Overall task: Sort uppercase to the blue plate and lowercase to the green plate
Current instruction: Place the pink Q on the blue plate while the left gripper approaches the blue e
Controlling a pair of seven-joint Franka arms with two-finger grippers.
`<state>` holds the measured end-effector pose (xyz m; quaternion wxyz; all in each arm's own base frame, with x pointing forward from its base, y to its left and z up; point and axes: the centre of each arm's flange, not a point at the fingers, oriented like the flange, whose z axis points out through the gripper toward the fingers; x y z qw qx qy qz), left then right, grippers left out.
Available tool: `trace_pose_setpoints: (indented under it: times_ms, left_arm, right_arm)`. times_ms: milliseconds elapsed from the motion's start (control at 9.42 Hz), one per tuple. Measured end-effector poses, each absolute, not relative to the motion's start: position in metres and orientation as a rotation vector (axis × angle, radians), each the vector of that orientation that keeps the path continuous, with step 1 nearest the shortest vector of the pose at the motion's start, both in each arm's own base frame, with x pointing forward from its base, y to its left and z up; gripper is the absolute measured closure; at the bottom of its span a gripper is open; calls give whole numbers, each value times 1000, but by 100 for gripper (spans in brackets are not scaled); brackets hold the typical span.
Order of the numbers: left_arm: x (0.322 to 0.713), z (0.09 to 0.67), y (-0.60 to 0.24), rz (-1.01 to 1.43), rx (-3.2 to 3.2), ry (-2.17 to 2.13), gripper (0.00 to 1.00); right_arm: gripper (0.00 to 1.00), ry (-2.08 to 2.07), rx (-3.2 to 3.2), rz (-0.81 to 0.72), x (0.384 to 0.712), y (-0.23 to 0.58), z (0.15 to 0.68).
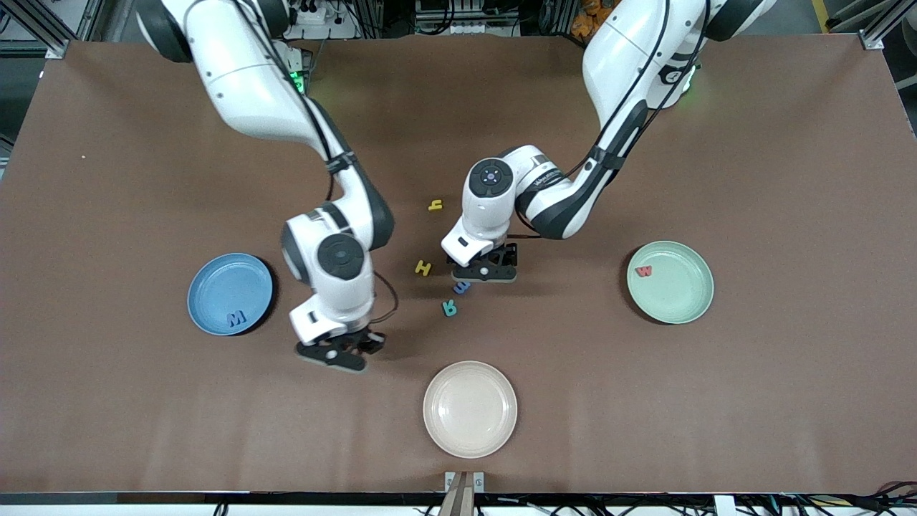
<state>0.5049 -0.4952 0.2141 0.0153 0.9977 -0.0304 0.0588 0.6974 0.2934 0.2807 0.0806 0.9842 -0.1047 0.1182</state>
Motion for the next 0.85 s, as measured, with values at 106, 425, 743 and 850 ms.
trace_pose_setpoints:
  times_ms: [106,425,743,850]
  left_arm:
    - [504,210,-501,198,3107,-125,0]
    - [482,203,-517,122,3133,-161,0]
    - [462,178,-519,40,3171,-173,0]
    - [461,177,-519,37,3173,-171,0]
  right_arm:
    - [64,-257,2946,309,702,257,289]
    - [64,-118,2937,163,691,163,292]
    - [64,-119,2928,75,677,130,273]
    - [64,-125,2925,50,672,125,266]
